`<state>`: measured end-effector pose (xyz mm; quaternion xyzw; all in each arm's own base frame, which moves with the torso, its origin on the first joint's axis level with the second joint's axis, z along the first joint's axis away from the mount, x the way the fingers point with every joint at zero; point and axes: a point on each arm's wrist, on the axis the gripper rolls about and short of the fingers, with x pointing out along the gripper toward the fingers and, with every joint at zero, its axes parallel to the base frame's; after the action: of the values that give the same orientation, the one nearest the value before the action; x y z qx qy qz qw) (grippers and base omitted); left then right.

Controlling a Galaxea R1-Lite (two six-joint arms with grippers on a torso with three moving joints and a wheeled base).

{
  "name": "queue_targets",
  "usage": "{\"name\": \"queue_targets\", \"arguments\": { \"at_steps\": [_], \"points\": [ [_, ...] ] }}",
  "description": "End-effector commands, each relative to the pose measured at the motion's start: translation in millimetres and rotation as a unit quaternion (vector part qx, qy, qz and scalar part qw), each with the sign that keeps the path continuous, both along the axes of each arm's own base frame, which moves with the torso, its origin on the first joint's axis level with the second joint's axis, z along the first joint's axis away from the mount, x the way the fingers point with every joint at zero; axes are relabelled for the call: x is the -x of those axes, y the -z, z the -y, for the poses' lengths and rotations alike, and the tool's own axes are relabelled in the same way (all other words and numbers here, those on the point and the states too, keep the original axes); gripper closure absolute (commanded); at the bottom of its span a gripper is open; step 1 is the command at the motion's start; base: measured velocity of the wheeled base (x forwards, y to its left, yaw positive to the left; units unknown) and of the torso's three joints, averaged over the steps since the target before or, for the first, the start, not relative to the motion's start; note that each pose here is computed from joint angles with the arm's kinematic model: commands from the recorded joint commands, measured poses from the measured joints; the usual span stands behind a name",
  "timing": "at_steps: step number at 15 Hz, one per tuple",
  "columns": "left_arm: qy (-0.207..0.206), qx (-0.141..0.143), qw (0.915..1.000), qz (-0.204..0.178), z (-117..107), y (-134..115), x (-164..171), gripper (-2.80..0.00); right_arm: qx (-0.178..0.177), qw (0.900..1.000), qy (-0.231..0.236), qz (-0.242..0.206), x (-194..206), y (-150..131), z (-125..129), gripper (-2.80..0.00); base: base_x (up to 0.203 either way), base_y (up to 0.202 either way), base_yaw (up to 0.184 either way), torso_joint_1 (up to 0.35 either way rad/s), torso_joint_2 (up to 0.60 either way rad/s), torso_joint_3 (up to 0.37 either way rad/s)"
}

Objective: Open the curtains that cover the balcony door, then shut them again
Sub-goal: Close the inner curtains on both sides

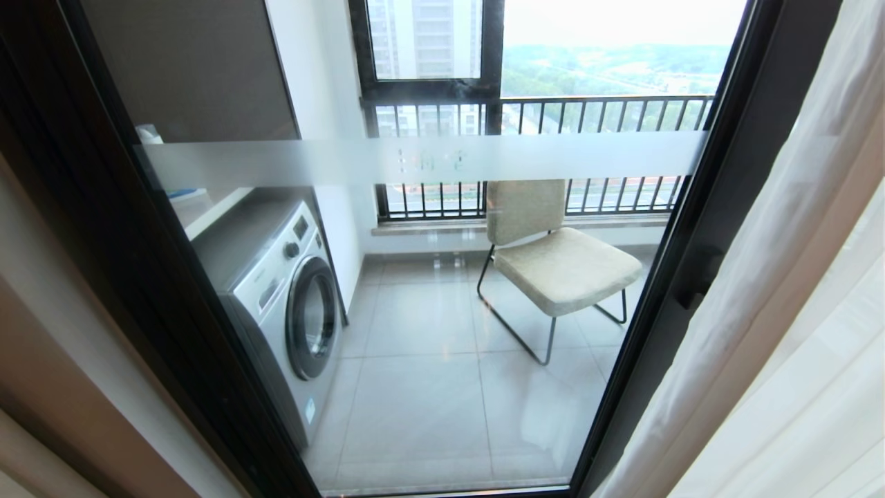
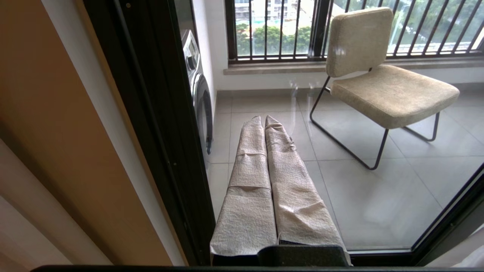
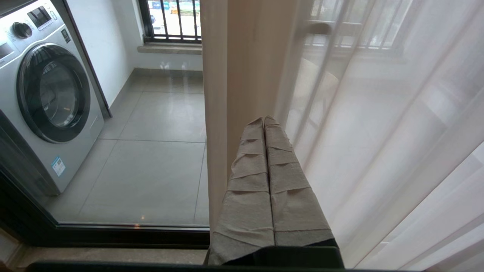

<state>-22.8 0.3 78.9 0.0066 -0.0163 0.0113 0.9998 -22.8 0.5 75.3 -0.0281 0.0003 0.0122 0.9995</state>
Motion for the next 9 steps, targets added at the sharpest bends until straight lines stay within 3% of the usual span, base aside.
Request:
{"name": "queue_targets", "arguments": {
  "at_steps": [1, 9],
  "points": [
    [0.000, 0.001, 1.0000, 0.001, 0.0, 0.0, 0.0, 0.00, 0.000, 1.000, -0.001, 0.000, 0.0, 0.0, 0.0, 0.00, 0.000, 0.000, 0.000, 0.000, 0.00, 0.000],
    [-0.001, 0.001, 1.0000, 0.001, 0.0, 0.0, 0.0, 0.00, 0.000, 1.000, 0.000, 0.000, 0.0, 0.0, 0.0, 0.00, 0.000, 0.000, 0.000, 0.000, 0.00, 0.000]
  ]
}}
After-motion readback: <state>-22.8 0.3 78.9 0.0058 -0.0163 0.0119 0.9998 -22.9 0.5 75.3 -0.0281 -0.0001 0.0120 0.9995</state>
